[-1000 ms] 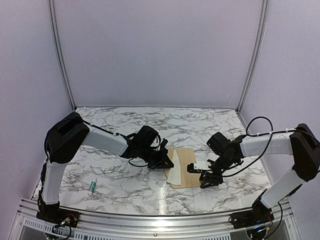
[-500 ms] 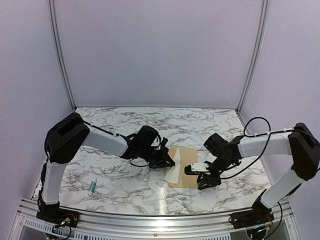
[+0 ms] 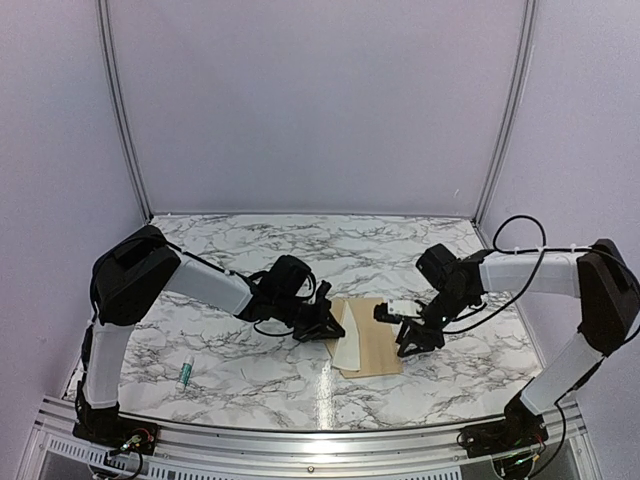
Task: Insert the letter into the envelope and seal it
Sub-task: Place the 1/4-folded letter in the envelope.
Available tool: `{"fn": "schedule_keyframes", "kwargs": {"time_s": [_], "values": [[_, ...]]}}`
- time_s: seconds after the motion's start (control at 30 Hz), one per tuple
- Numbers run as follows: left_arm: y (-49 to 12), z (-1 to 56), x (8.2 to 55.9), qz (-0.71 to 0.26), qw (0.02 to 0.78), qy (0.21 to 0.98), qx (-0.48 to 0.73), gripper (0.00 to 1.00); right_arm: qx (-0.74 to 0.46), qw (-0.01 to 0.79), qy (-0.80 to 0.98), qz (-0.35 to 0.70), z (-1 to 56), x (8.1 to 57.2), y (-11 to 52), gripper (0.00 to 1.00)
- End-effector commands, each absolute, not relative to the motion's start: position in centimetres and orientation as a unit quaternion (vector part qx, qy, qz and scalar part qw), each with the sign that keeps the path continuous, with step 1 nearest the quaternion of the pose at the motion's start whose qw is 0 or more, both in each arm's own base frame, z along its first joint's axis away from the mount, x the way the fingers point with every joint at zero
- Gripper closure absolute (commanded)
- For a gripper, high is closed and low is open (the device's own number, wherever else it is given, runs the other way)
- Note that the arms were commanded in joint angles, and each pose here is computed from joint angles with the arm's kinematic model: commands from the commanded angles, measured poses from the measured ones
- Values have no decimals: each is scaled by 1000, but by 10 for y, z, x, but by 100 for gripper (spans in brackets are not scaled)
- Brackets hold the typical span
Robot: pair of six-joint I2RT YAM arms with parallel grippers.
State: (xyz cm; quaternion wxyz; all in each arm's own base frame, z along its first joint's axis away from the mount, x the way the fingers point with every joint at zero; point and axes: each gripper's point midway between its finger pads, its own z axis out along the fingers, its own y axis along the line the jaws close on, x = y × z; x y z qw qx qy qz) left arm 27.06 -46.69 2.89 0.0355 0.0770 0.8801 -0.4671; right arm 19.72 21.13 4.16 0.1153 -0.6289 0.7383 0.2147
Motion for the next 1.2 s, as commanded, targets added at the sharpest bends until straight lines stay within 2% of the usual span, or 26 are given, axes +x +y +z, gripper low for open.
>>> {"fn": "schedule_keyframes", "kwargs": {"time_s": [0.0, 0.13, 0.37, 0.5, 0.73, 1.17], "values": [[-471, 46, 266, -485, 30, 869, 97, 100, -601, 191, 738, 241, 81, 254, 232, 65], [-469, 47, 264, -475, 26, 873, 109, 100, -578, 205, 754, 234, 79, 286, 244, 66], [-461, 45, 259, -443, 24, 885, 140, 100, -559, 200, 780, 197, 59, 310, 241, 75], [-462, 41, 259, -442, 21, 886, 142, 100, -554, 184, 789, 194, 42, 309, 238, 79], [-461, 41, 260, -439, 24, 886, 147, 100, -555, 163, 792, 193, 22, 305, 235, 81], [-441, 55, 270, -433, 71, 892, 107, 100, -545, 96, 811, 188, -19, 281, 218, 88]]}}
